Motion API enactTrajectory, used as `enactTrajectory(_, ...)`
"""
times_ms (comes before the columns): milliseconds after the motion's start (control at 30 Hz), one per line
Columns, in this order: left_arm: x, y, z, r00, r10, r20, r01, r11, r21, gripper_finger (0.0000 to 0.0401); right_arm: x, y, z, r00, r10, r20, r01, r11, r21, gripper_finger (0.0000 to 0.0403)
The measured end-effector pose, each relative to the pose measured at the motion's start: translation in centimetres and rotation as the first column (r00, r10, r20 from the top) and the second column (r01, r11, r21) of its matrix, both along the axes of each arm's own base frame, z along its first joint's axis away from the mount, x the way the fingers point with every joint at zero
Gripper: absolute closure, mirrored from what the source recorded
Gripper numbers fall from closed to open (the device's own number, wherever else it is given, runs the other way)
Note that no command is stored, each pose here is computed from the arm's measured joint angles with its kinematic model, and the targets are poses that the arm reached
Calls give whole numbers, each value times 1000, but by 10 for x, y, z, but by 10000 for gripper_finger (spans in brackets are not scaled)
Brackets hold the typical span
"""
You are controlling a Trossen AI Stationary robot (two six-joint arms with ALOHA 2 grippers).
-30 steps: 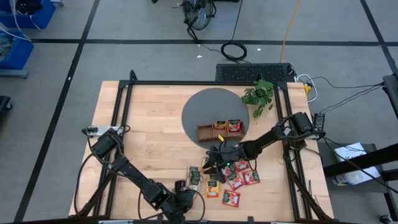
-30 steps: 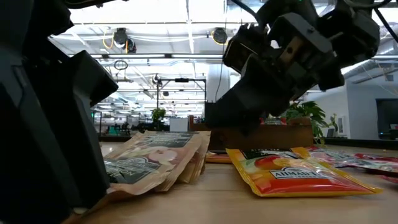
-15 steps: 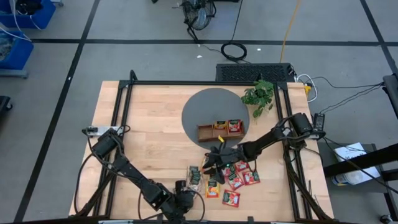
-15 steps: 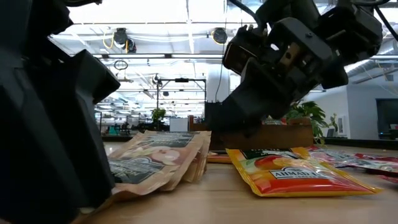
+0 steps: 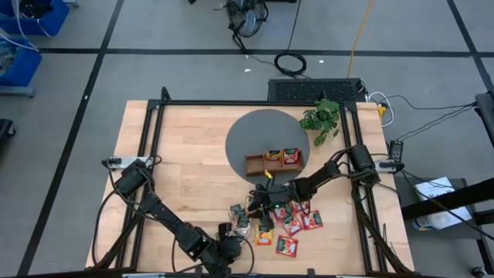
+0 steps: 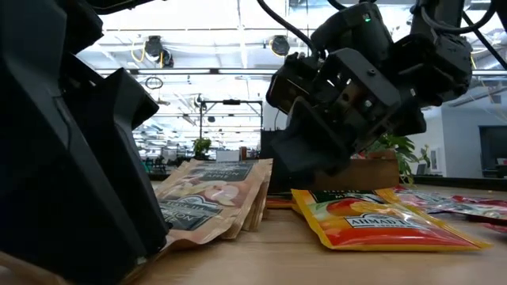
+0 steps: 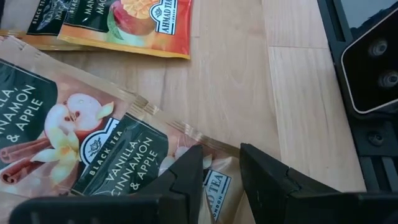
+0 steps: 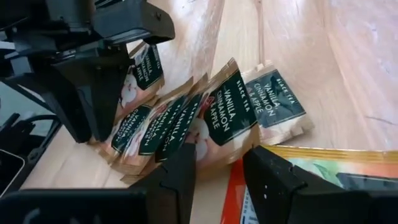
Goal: Pick & Place Tea
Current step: Put the brown tea bag into the left section of the wooden organizer
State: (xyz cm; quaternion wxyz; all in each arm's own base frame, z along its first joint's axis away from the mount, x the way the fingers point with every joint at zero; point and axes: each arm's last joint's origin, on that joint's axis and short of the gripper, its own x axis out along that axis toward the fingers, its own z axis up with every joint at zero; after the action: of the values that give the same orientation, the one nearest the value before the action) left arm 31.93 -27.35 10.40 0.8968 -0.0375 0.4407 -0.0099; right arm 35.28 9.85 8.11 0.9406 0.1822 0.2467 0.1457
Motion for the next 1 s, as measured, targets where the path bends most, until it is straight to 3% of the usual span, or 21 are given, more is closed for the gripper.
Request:
enactTrajectory(267,0,0,0,1000,10,0,-10,1000,-7,288,0,1,3,998,51,36,-49,998,-40,299)
enactTrajectory(533,0,-1,0,1000,13,3,-13,1000,-10,288,1,3,8,989,94,116,-81,991,-111,396)
enactTrajectory(1000,1,-2,1,1000,19,16,-19,1000,-24,288,-4,7,43,979,114,169,-81,979,-187,402)
